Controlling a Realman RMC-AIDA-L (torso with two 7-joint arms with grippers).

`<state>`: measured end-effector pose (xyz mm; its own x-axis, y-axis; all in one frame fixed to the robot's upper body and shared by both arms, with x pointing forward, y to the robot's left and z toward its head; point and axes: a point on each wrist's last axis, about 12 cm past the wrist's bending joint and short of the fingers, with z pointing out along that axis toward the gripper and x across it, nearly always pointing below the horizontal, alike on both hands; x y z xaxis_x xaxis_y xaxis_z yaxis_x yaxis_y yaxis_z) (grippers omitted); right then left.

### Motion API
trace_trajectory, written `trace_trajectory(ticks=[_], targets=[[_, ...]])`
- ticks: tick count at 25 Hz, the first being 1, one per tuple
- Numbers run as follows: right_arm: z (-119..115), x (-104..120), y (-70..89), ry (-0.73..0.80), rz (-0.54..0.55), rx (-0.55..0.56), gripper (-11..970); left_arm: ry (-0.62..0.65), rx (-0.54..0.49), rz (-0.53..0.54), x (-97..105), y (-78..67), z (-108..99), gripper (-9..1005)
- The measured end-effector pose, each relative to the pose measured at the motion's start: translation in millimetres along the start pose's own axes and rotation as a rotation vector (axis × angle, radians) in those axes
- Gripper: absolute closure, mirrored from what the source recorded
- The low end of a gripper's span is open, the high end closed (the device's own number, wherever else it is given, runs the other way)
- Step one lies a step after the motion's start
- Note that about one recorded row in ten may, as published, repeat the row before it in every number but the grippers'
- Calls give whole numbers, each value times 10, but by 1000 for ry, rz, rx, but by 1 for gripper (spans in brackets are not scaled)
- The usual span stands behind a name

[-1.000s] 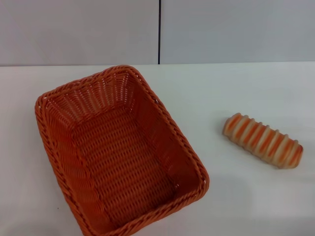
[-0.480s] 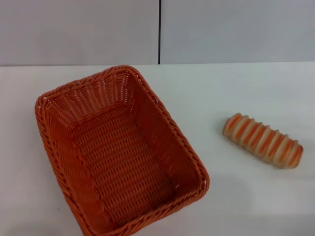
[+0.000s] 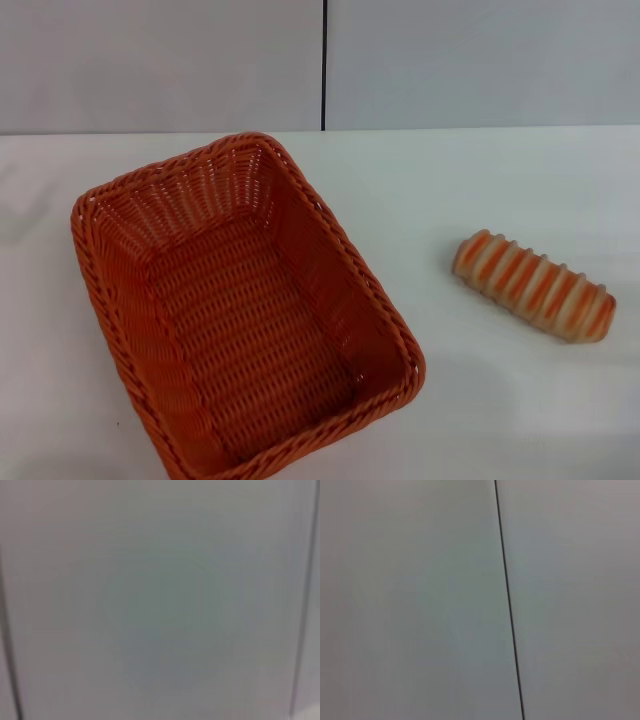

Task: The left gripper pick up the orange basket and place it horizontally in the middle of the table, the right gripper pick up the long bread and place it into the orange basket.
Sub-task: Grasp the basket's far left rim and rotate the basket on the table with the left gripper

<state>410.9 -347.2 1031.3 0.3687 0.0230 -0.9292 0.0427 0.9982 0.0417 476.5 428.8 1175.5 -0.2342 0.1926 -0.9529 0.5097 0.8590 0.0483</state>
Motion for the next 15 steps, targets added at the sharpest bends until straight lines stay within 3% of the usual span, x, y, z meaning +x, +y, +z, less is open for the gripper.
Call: trace_trajectory(ticks=[2, 4, 6, 10, 15], targets=[[12, 1, 6, -2, 1, -4, 614, 33, 14, 16, -69, -11, 25, 356], [27, 2, 12, -4, 2, -8, 614, 171, 103, 91, -355, -115, 213, 355], [31, 3, 14, -4, 3, -9, 615, 212, 123, 113, -426, -150, 273, 355], [39, 2, 12, -5, 2, -11, 615, 439, 245, 261, -719, -427, 679, 354], [40, -1, 12, -7, 2, -11, 615, 516, 311, 339, -866, -612, 919, 353]])
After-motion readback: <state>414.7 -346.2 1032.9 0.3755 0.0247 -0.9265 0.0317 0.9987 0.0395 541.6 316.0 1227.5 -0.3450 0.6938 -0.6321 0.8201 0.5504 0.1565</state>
